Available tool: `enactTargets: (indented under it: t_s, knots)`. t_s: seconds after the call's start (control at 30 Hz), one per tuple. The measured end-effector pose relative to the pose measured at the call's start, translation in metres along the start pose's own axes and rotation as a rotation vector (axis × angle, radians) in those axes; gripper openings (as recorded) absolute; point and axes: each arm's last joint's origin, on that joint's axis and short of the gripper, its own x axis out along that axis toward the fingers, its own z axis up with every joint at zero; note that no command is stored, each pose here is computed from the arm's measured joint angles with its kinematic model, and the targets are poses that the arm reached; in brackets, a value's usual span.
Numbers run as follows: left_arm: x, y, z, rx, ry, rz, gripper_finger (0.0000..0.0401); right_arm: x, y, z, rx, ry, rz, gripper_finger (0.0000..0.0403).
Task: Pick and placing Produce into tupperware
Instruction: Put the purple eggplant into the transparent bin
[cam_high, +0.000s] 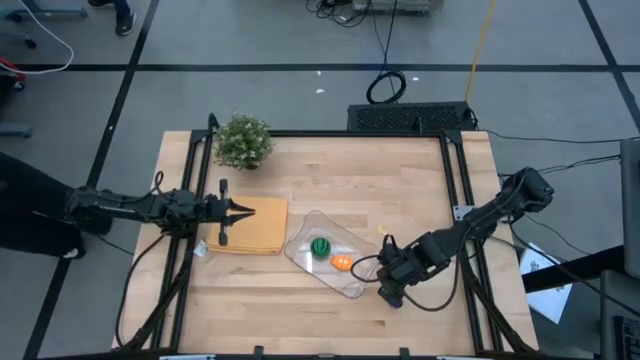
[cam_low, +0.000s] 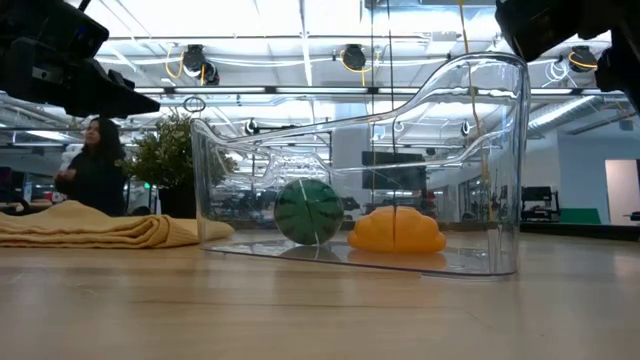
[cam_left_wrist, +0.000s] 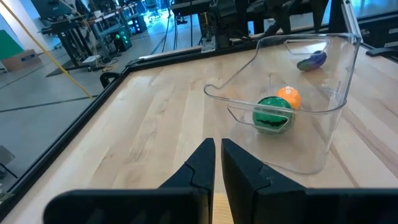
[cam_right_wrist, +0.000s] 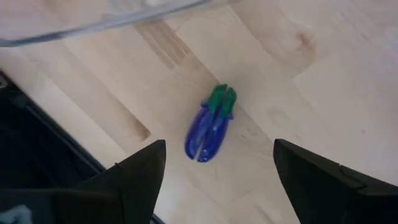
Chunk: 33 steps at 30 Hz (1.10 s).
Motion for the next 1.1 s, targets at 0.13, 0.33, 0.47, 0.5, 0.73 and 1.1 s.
enactTargets:
  t_s: [0.13, 0.33, 0.47, 0.5, 0.73, 1.1]
  knots:
    - [0.000, 0.000, 0.000, 0.000, -0.003, 0.005, 0.0033, 0.002, 0.003, -0.004, -0.013, -0.004, 0.014, 0.0290]
    - [0.000, 0.000, 0.002, -0.003, -0.019, 0.009, 0.0033, 0.013, 0.007, -0.009, -0.021, -0.042, -0.027, 0.0290]
    - [0.000, 0.001, 0.002, -0.004, -0.021, 0.010, 0.0033, 0.025, 0.010, -0.009, -0.036, -0.032, -0.056, 0.0290]
    - [0.000, 0.001, 0.002, -0.004, -0.020, 0.010, 0.0033, 0.028, 0.010, -0.009, -0.036, -0.031, -0.062, 0.0290]
    - [0.000, 0.001, 0.002, -0.009, -0.020, 0.010, 0.0033, 0.043, 0.014, -0.010, -0.045, 0.008, -0.089, 0.0290]
    - [0.000, 0.001, 0.002, -0.011, -0.019, 0.010, 0.0033, 0.051, 0.016, -0.012, -0.030, -0.010, -0.024, 0.0290]
